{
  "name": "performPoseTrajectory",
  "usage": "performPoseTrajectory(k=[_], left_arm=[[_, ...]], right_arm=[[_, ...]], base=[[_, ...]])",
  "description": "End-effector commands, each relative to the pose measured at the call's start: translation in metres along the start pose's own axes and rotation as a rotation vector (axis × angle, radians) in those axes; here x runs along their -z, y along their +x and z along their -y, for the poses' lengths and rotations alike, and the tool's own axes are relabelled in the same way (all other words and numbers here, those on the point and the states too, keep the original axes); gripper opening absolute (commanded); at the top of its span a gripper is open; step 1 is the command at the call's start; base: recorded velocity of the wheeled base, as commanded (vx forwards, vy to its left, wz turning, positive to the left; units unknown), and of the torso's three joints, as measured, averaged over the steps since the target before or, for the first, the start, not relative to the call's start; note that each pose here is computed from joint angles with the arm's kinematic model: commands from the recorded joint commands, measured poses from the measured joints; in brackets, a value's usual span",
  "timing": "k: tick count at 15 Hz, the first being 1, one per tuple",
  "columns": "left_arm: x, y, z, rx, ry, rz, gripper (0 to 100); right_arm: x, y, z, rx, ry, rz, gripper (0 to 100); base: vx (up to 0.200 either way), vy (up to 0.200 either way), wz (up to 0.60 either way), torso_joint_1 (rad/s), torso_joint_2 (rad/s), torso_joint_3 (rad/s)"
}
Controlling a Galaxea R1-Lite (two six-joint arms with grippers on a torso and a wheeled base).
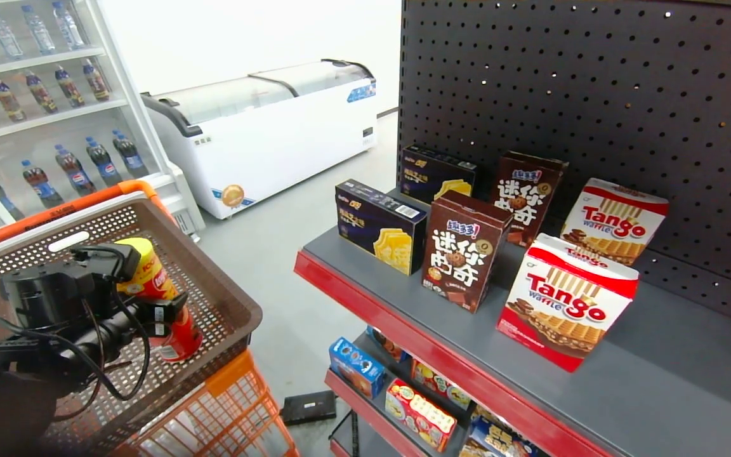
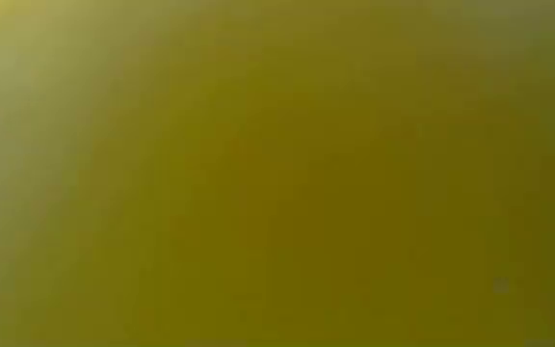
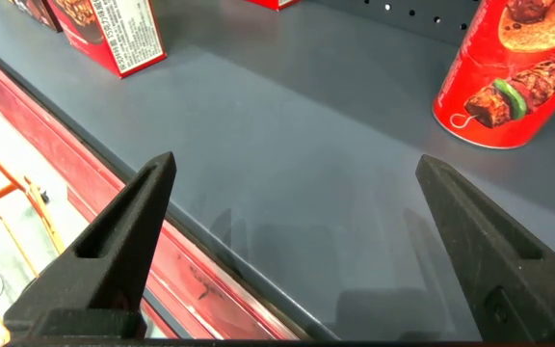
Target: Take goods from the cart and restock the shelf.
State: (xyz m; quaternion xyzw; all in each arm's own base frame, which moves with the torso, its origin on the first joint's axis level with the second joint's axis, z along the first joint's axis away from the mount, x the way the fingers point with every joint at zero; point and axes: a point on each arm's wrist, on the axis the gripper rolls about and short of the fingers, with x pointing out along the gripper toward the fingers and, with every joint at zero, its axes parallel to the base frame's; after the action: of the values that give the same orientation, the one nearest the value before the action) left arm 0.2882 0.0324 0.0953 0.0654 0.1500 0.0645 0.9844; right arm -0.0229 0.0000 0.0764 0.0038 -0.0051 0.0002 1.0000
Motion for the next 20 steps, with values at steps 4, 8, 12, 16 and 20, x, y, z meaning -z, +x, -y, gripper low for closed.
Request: performPoseTrajectory(k=[4, 8, 12, 16, 20], left_arm=[[-0.012, -0.002, 0.006, 0.024, 0.016, 0.007, 0], [-0.073, -0.050, 0.037, 0.290, -0.055, 0.034, 0], [-0.107, -0.103, 0.038, 0.579, -0.049, 0.109, 0], [-0.116, -0.135, 0.069, 0.807, -0.020, 0.173, 0], [-0.119, -0.141, 0.083, 1.009, 0.007, 0.181, 0]], right_arm=[[0.000, 0.000, 0.000, -0.001, 0.000, -0.001, 100], [0.000, 0.000, 0.000, -0.001, 0.000, -0.001, 100], [0.000, 0.000, 0.000, 0.000, 0.000, -0.001, 100], [0.000, 0.000, 0.000, 0.000, 0.000, -0.001, 100], [0.000, 0.000, 0.000, -0.001, 0.000, -0.001, 100]], base=[[0.000, 0.000, 0.00, 0.000, 0.00, 0.000], [0.000, 0.000, 0.00, 0.000, 0.00, 0.000], [0.000, 0.000, 0.00, 0.000, 0.00, 0.000], [0.000, 0.000, 0.00, 0.000, 0.00, 0.000], [0.000, 0.000, 0.00, 0.000, 0.00, 0.000]])
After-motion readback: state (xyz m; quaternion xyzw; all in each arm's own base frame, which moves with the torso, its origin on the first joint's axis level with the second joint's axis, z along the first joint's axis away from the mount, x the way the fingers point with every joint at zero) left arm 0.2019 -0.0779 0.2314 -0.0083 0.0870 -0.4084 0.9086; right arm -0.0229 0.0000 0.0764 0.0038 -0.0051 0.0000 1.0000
